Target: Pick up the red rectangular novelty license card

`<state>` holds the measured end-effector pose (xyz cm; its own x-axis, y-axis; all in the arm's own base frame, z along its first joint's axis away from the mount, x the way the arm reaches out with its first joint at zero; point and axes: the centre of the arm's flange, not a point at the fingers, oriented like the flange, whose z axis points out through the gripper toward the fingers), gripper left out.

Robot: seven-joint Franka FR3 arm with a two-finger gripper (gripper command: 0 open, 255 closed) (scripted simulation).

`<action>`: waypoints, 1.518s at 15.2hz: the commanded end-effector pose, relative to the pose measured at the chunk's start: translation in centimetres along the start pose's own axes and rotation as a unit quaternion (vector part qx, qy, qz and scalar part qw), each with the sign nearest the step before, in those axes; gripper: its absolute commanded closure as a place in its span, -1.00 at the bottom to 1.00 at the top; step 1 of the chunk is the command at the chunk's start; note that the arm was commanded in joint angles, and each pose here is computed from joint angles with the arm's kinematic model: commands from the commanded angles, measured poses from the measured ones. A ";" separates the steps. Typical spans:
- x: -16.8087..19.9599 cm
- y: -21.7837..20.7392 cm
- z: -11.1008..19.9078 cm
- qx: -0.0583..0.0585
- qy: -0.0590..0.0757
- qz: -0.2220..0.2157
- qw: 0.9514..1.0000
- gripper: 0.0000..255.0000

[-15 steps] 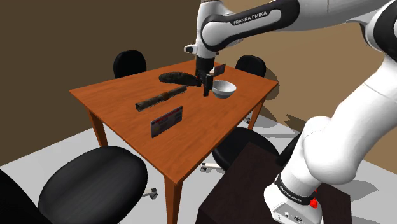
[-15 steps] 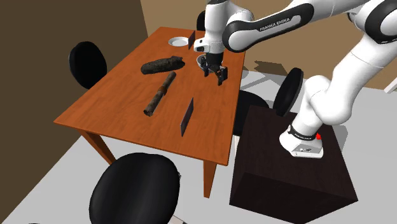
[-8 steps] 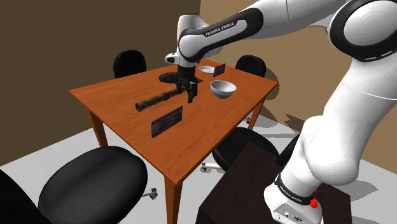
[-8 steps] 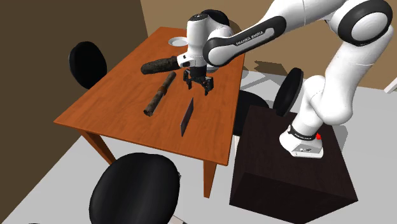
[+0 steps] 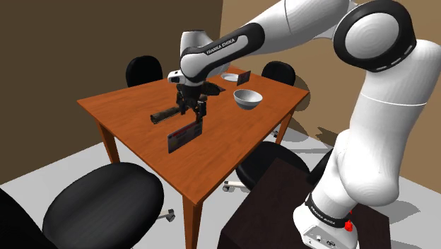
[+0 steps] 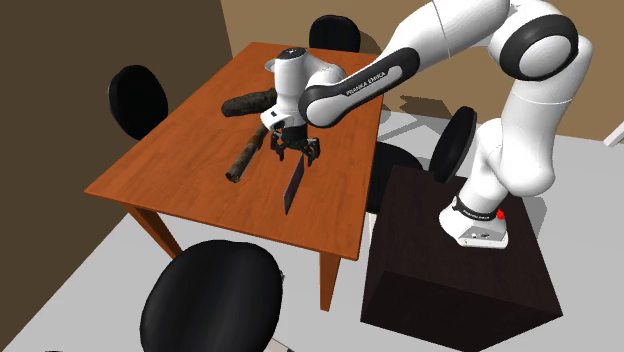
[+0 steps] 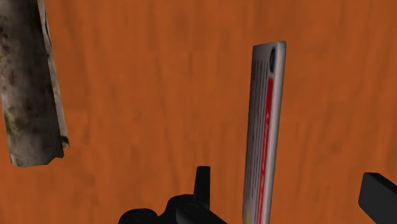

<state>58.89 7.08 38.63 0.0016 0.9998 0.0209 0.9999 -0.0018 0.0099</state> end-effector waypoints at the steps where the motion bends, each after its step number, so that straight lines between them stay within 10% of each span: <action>1: 0.1 0.0 1.0 0.000 0.000 -0.002 1.000 -1.00; 6: 0.0 0.0 2.9 0.000 0.000 -0.002 1.000 -1.00; 7: 0.0 0.0 2.9 0.000 0.000 -0.002 1.000 1.00; 23: 0.1 0.1 -0.8 0.000 0.000 -0.002 1.000 1.00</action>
<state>58.93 7.22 38.98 -0.0030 0.9998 0.0213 0.9999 0.0028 0.0107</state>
